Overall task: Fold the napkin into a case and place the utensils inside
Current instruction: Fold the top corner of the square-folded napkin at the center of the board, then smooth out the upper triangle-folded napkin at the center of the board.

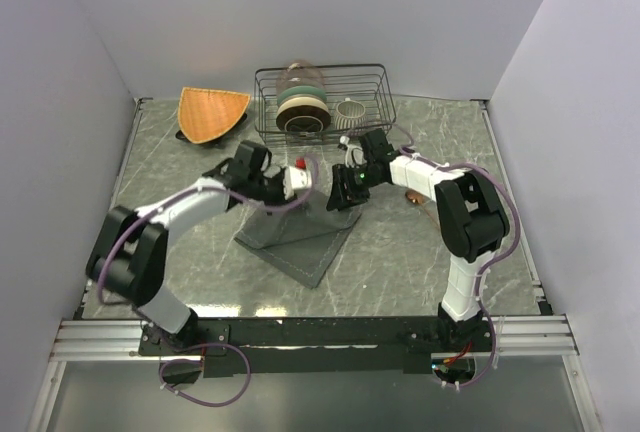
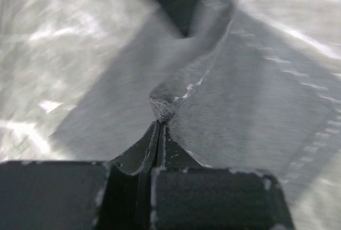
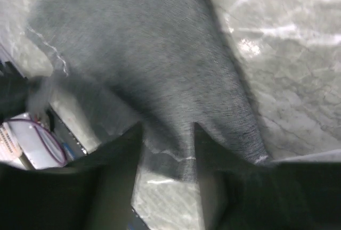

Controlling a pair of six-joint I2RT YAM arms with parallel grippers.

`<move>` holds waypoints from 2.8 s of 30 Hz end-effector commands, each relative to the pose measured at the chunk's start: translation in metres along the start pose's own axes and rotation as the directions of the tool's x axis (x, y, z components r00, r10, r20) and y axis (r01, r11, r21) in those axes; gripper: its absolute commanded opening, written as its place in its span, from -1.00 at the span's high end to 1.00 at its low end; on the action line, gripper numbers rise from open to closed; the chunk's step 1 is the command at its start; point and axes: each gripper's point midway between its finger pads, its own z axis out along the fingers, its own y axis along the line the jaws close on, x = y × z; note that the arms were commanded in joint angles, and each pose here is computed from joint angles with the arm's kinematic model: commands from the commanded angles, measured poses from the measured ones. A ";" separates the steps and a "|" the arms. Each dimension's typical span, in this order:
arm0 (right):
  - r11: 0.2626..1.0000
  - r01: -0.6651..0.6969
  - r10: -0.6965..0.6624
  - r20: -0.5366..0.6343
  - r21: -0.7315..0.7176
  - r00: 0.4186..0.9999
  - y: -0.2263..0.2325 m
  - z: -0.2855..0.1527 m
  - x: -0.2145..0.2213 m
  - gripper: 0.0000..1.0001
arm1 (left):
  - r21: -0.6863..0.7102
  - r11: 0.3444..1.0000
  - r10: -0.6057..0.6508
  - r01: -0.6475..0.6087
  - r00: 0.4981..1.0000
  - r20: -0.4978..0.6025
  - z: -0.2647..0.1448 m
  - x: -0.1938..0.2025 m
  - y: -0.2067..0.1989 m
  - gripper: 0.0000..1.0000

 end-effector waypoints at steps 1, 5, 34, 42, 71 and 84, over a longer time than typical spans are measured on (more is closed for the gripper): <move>0.992 0.123 -0.120 0.107 -0.017 0.987 0.026 -0.035 -0.042 -0.19 | -0.019 0.994 -0.111 0.112 0.993 0.032 0.000 0.003 0.042 0.99; 0.990 0.138 -0.135 0.149 -0.010 0.980 0.030 -0.042 -0.064 -0.28 | -0.053 0.984 -0.171 0.172 0.985 0.023 0.001 0.015 0.077 0.98; 1.000 0.022 -0.023 0.040 0.018 0.999 -0.009 0.007 -0.040 0.06 | -0.016 0.979 -0.203 0.202 0.978 -0.050 0.023 0.048 0.113 0.88; 0.996 0.020 -0.022 0.026 0.088 0.999 -0.024 0.005 -0.025 0.53 | -0.126 0.912 -0.389 0.392 0.920 0.043 -0.030 0.031 0.125 0.00; 0.979 0.041 -0.032 0.051 -0.198 0.998 0.061 -0.015 -0.007 -0.08 | 0.252 0.275 -0.959 0.928 0.245 0.143 -0.045 -0.001 -0.011 -0.04; 0.988 -0.086 0.083 -0.025 -0.131 0.996 0.011 0.025 -0.002 0.03 | 0.249 0.272 -0.962 0.930 0.267 0.055 -0.053 0.002 -0.035 -0.05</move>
